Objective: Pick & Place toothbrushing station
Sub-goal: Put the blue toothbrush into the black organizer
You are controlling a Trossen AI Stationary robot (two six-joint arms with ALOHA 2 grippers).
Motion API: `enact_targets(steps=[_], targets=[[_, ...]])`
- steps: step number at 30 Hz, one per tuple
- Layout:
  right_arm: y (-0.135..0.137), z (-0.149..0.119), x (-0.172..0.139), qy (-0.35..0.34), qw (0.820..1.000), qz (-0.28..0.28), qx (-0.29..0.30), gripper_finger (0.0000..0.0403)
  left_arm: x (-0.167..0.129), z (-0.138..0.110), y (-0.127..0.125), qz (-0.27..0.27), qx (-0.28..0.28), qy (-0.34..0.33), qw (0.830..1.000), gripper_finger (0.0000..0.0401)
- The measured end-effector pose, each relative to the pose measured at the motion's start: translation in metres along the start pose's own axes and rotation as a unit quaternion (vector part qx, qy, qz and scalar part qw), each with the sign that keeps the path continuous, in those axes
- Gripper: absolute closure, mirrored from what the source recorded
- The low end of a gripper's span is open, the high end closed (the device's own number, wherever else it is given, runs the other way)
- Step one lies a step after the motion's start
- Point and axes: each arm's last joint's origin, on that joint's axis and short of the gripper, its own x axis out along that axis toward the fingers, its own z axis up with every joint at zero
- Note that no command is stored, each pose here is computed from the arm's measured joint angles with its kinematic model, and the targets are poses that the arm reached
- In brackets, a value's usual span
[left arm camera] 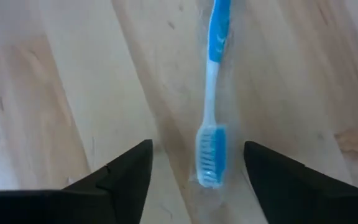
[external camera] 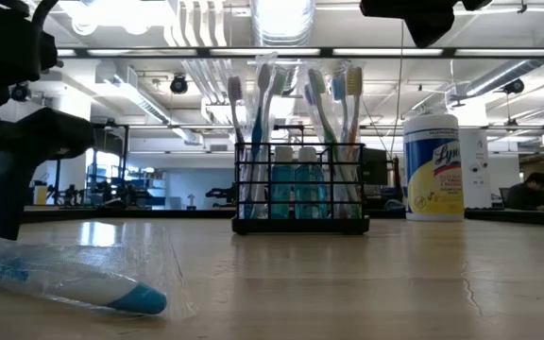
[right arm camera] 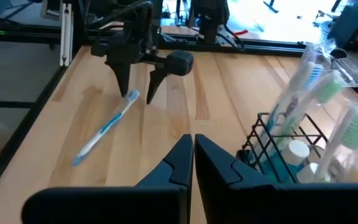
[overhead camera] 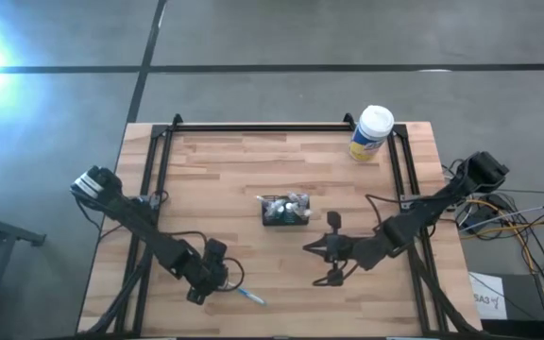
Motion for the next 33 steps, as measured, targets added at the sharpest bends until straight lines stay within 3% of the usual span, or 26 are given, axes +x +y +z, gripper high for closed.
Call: enact_targets(steps=[5,11,13,17,21,24,29,33], targets=[[0.002,0.0,0.003,0.002,1.0,0.0,-0.003,0.039,0.002,0.001,-0.001,-0.005,0.012,-0.001,1.0,0.0207],[0.002,0.001,0.003,-0.001,1.0,0.0,-0.005,0.039,0.001,0.001,-0.001,0.001,0.035,-0.005,0.999,0.0354],[0.002,0.001,0.003,-0.001,1.0,0.001,-0.009,0.039,0.001,0.001,0.001,0.016,0.044,-0.008,0.999,0.0382],[0.003,0.0,0.004,0.001,1.0,0.004,-0.009,0.039,-0.001,-0.001,0.005,0.071,0.07,0.001,0.995,0.037],[0.003,0.001,0.005,0.003,0.999,0.034,-0.005,0.039,-0.021,0.008,0.009,0.155,0.116,0.05,0.98,0.0375],[0.002,0.01,0.007,0.002,0.997,0.074,0.011,0.039,-0.044,0.025,0.01,0.213,0.159,0.078,0.961,0.0385],[-0.009,0.026,0.015,0.001,0.992,0.113,0.051,0.039,-0.084,0.064,0.007,0.28,0.219,0.053,0.933,0.038],[-0.016,0.038,0.019,-0.006,0.988,0.13,0.079,0.039,-0.109,0.083,0.001,0.363,0.286,0.029,0.886,0.0378]])
